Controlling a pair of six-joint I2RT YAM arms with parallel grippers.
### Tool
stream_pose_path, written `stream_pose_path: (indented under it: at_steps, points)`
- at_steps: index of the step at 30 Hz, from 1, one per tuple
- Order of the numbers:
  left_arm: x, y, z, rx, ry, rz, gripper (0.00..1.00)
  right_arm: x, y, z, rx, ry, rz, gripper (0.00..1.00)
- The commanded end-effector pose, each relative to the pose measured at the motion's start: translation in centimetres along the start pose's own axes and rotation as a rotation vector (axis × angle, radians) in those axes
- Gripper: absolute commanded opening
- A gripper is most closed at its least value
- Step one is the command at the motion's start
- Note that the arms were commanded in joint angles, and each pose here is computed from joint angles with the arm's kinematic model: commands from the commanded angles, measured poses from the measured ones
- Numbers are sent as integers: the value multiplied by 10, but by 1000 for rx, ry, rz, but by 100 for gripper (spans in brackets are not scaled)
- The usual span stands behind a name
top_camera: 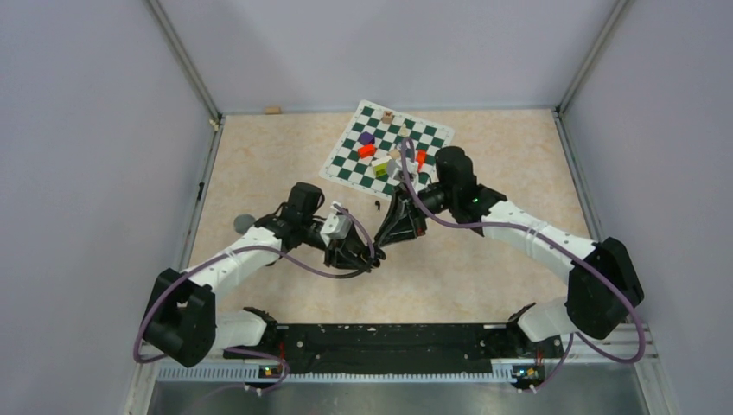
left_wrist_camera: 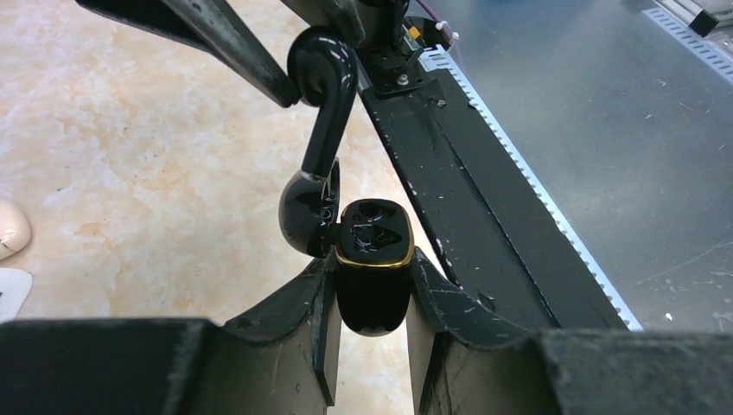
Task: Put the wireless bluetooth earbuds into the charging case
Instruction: Place the earbud in the charging case.
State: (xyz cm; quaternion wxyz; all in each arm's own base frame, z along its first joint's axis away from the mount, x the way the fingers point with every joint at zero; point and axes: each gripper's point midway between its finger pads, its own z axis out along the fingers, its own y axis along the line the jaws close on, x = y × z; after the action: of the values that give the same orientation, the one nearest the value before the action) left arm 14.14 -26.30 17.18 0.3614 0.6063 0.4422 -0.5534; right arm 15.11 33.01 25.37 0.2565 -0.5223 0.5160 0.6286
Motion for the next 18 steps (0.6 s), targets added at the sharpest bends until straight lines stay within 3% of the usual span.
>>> stream_pose_path:
  at_steps: [1, 7, 18]
  points:
    - [-21, 10, 1, 1, -22, 43, 0, -16, 1, 5, -19, 8, -56, 4]
    - [-37, 41, -2, -185, -103, -5, 0, -17, 0, 4, -2, 18, -43, 4]
    - [-52, 31, -4, -217, -223, 74, 0, -34, -2, 0, 59, 46, -84, 4]
